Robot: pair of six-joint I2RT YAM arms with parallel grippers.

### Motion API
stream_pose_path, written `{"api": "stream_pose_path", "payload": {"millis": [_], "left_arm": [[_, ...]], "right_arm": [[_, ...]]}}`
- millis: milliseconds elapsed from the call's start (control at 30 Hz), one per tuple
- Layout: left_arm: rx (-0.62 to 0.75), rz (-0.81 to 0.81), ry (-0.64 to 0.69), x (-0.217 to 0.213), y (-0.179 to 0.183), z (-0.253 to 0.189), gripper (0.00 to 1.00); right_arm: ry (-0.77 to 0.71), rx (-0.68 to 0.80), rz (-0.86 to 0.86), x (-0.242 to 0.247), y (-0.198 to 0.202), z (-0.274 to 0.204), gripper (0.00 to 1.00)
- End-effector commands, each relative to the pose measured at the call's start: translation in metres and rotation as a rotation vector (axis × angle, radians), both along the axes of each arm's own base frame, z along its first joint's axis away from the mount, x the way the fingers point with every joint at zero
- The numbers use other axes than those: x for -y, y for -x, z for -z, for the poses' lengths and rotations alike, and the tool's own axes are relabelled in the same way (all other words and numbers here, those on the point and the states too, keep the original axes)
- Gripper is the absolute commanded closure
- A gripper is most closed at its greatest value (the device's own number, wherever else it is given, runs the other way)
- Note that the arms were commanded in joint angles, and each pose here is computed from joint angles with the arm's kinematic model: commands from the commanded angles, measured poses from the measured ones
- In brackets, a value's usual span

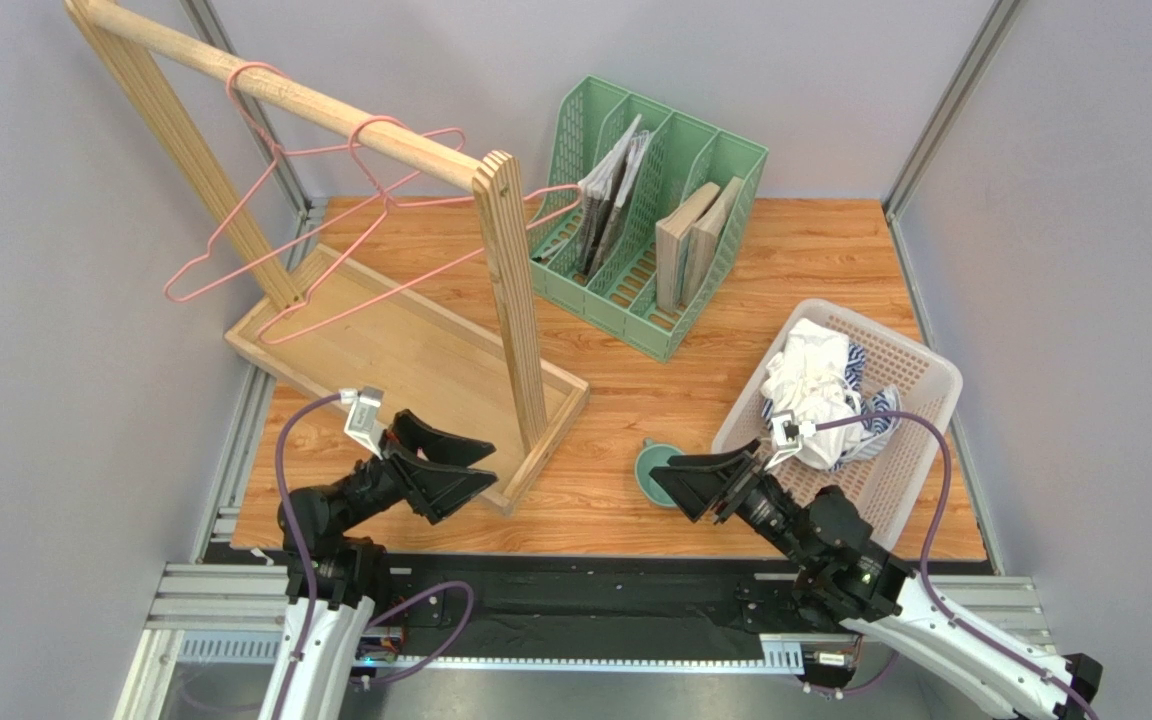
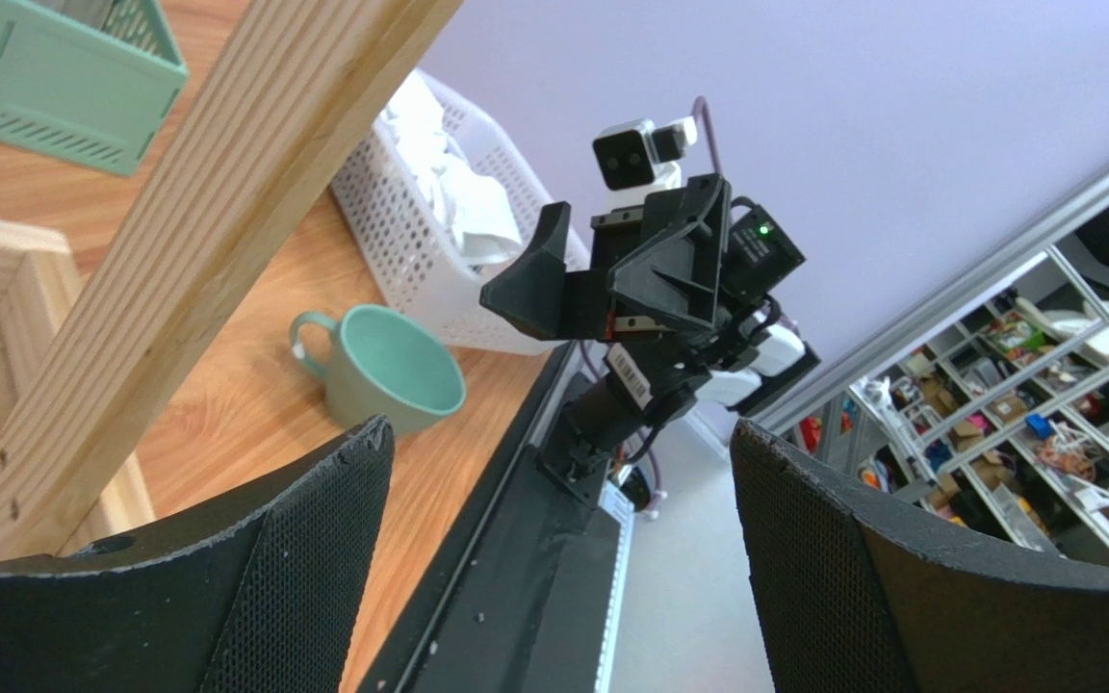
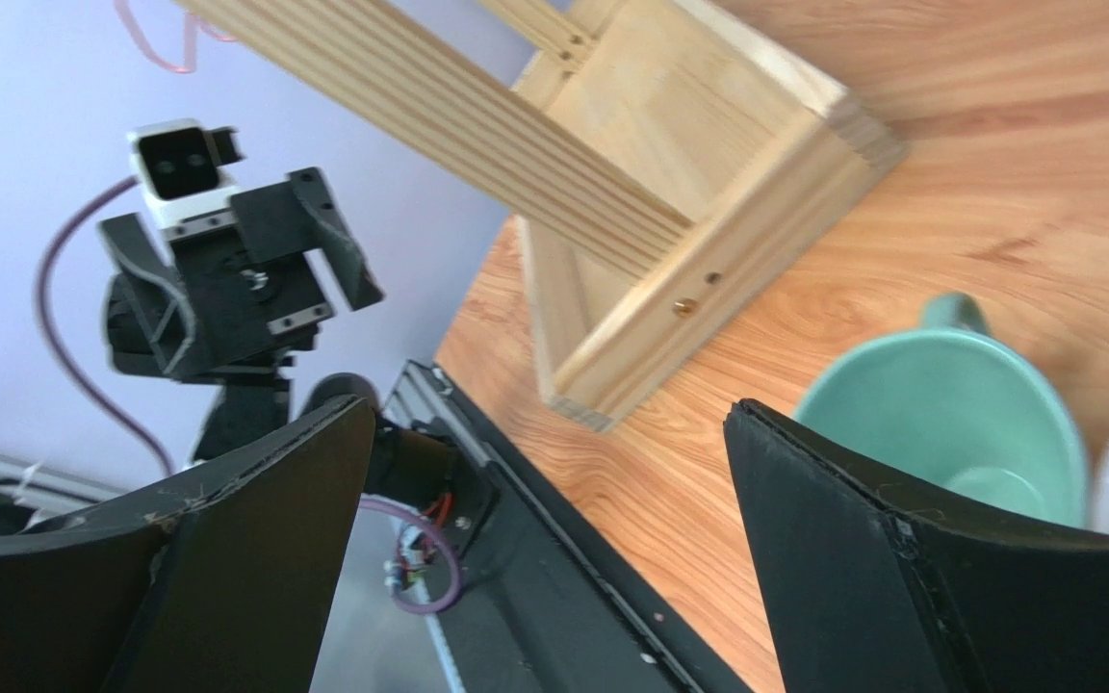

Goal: Remove the tank top from the hanger

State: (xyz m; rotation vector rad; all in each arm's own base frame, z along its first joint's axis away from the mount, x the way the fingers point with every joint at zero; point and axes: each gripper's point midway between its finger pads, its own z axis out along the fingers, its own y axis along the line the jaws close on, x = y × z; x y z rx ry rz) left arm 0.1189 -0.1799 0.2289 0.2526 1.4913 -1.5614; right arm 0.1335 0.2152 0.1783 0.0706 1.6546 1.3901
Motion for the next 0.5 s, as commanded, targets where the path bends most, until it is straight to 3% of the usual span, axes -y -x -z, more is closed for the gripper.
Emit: {"api": "stream_pose_path", "payload": {"millis": [0, 467], "left_arm": [[0.040, -0.024, -0.055, -0.0005, -0.0041, 0.0356, 0.09], [0.015, -0.014, -0.071, 0.0012, -0.0033, 0.0421, 0.09]], "right_arm": [[0.141, -0.112, 0.093, 0.0095, -0.0122, 0.0748, 0.00], [0.168, -0.108, 0.090, 0.0104, -0.0114, 0.0796, 0.00]]}}
